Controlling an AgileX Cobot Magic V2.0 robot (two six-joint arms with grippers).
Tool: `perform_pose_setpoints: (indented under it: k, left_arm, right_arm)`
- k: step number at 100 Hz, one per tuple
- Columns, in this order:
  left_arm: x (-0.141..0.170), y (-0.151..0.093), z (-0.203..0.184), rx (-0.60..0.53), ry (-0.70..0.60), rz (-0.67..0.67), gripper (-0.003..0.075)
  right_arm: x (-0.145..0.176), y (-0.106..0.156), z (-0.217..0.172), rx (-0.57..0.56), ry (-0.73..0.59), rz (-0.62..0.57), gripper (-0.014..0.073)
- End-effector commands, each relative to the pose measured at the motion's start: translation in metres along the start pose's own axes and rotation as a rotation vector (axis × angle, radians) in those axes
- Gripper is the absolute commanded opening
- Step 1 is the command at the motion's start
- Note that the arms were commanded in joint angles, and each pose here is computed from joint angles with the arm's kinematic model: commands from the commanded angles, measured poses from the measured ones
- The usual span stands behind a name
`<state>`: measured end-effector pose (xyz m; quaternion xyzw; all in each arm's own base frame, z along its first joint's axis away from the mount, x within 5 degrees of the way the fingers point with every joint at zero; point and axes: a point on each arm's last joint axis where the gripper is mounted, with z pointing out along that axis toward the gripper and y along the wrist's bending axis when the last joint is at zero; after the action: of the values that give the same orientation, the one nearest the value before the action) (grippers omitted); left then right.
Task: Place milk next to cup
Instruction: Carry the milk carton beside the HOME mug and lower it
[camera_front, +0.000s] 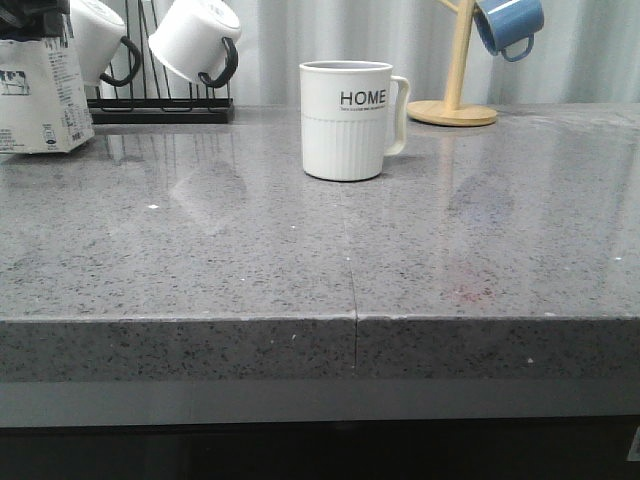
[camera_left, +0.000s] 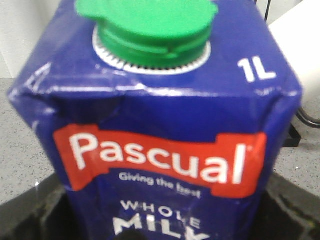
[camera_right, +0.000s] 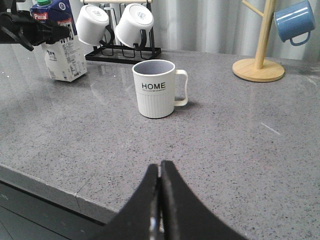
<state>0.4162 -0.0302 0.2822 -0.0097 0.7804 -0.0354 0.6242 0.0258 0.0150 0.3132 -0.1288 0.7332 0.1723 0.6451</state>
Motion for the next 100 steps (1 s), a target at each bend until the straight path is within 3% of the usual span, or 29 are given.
perform_pose_setpoints:
  k: [1, 28, 66, 100]
  left_arm:
    - [-0.043, -0.004, -0.021, 0.009, -0.177, -0.017, 0.0199]
    - [-0.052, -0.028, -0.057, 0.076, -0.219, -0.011, 0.0200]
    - [-0.038, -0.121, -0.083, 0.336, -0.233, 0.035, 0.0200]
    - [-0.019, -0.162, -0.076, 0.422, -0.241, 0.025, 0.0200]
  right_arm:
    - [-0.014, 0.000, -0.002, 0.006, -0.091, -0.019, 0.0003]
    - [-0.014, 0.000, -0.002, 0.006, -0.091, -0.019, 0.0003]
    - [-0.014, 0.000, -0.002, 0.006, -0.091, -0.019, 0.0003]
    - [-0.014, 0.000, -0.002, 0.006, -0.091, -0.019, 0.0003]
